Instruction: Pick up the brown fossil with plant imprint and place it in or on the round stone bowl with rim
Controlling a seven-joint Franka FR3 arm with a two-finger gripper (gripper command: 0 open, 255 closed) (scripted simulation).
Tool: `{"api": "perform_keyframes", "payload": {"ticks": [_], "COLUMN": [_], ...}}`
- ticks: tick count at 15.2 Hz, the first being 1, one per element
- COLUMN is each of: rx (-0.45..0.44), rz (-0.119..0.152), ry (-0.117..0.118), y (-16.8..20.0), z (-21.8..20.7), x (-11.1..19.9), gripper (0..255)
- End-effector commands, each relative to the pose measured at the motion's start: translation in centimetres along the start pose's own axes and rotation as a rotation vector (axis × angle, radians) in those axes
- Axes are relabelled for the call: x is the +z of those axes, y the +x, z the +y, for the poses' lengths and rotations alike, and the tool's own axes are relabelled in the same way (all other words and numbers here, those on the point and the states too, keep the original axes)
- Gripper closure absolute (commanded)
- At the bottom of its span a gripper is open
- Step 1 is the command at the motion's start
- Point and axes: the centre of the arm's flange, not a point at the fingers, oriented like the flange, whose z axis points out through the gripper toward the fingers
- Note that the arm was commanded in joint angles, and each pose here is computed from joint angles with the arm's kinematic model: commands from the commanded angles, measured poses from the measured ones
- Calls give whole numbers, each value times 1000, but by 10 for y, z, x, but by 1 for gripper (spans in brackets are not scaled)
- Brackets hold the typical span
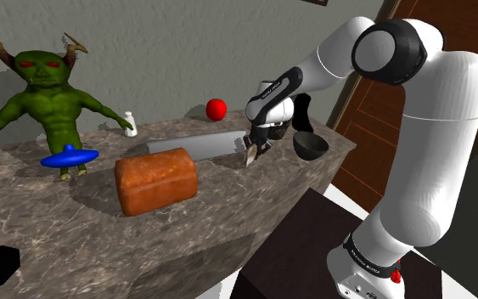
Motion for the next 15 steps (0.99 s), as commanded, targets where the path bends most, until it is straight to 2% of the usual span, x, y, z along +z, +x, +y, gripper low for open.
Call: {"api": "perform_keyframes", "payload": {"ticks": [1,15], "rx": [1,1], "rz": [-8,-8], "ry": [-14,-14], "y": [0,-3], "z": [3,7], "x": [-4,-78], "gripper": [255,255]}}
